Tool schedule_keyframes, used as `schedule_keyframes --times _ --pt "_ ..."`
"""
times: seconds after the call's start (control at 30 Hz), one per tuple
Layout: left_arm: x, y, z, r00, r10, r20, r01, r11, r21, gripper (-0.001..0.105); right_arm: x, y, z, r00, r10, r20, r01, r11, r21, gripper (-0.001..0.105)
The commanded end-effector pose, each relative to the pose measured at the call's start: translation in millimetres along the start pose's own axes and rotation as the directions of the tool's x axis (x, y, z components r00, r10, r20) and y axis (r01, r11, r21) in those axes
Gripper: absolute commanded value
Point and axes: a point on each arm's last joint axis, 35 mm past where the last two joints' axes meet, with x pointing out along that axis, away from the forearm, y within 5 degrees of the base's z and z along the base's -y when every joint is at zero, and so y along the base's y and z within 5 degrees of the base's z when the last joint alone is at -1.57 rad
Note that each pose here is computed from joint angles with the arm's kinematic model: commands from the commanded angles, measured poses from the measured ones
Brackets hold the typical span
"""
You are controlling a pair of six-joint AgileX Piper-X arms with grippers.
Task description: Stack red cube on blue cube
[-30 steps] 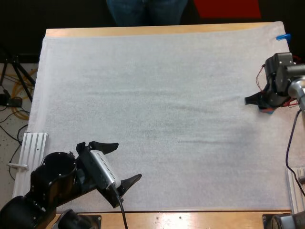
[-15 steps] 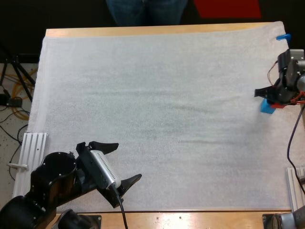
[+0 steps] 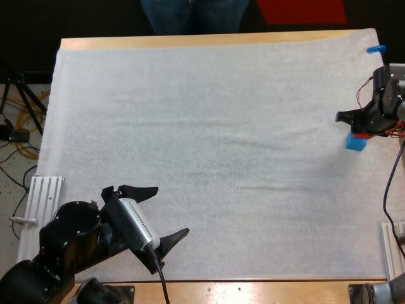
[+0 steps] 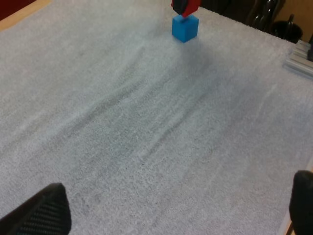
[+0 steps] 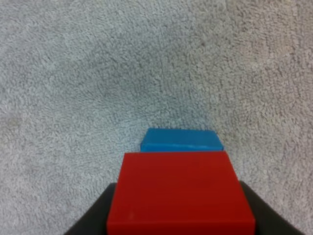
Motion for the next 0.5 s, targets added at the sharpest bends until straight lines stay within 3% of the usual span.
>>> schedule_keyframes --times 0.0,0.13,0.47 --pt "-1.3 -1.5 2.6 1.0 -0.013 0.014 0.013 1.0 0.009 0.087 -2.8 -1.3 2.6 1.0 0.005 0.018 -0.005 1.0 0.009 0.036" --pt "-1.3 -1.6 3.4 1.0 -0.014 0.021 0.014 1.0 0.011 0.087 -2.8 -1.3 2.6 1.0 0.005 0.018 -0.005 1.0 0.006 0.047" --pt "-1.3 -1.6 3.4 1.0 -0.014 0.02 0.014 1.0 0.011 0.087 -5.8 -1.1 2.2 1.0 0.01 0.023 -0.01 1.0 0.006 0.058"
